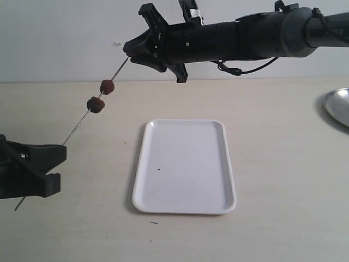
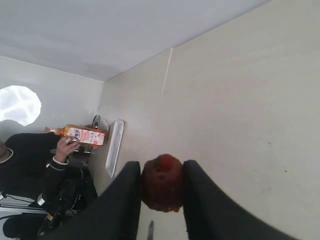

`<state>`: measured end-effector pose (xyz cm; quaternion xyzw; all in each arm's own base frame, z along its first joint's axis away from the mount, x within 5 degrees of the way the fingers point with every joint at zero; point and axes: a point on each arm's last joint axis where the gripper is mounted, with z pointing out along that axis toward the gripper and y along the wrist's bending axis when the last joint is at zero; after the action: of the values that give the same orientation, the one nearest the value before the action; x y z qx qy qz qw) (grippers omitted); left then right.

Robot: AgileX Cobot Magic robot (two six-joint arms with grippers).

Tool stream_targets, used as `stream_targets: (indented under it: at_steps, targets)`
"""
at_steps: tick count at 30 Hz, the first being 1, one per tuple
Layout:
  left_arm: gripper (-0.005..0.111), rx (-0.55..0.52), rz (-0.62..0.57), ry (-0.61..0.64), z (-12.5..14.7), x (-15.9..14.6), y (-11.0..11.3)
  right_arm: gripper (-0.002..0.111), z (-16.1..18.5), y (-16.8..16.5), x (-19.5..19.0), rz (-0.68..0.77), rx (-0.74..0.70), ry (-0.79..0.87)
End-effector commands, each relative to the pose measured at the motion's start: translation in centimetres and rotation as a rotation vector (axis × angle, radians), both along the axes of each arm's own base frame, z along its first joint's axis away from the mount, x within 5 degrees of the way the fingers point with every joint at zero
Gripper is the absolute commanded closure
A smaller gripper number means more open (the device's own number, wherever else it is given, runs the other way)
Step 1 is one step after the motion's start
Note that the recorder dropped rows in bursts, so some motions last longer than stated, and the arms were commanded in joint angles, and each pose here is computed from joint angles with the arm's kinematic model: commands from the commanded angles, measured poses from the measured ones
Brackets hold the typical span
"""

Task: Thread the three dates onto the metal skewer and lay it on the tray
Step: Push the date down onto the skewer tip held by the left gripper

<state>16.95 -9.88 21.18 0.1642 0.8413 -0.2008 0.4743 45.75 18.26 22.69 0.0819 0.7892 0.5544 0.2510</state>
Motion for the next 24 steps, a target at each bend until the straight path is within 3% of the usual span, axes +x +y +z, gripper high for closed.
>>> stream_targets:
  at_steps: [1, 24]
  targets:
    - [0.107, -0.03, -0.021, -0.028, 0.3, -0.1, -0.28, 0.08, 0.64, -0.05, -0.27, 0.029, 0.008, -0.022]
    - [0.107, -0.046, 0.004, -0.009, 0.25, -0.06, -0.18, 0.08, 1.17, -0.48, -0.38, 0.062, 0.06, -0.035]
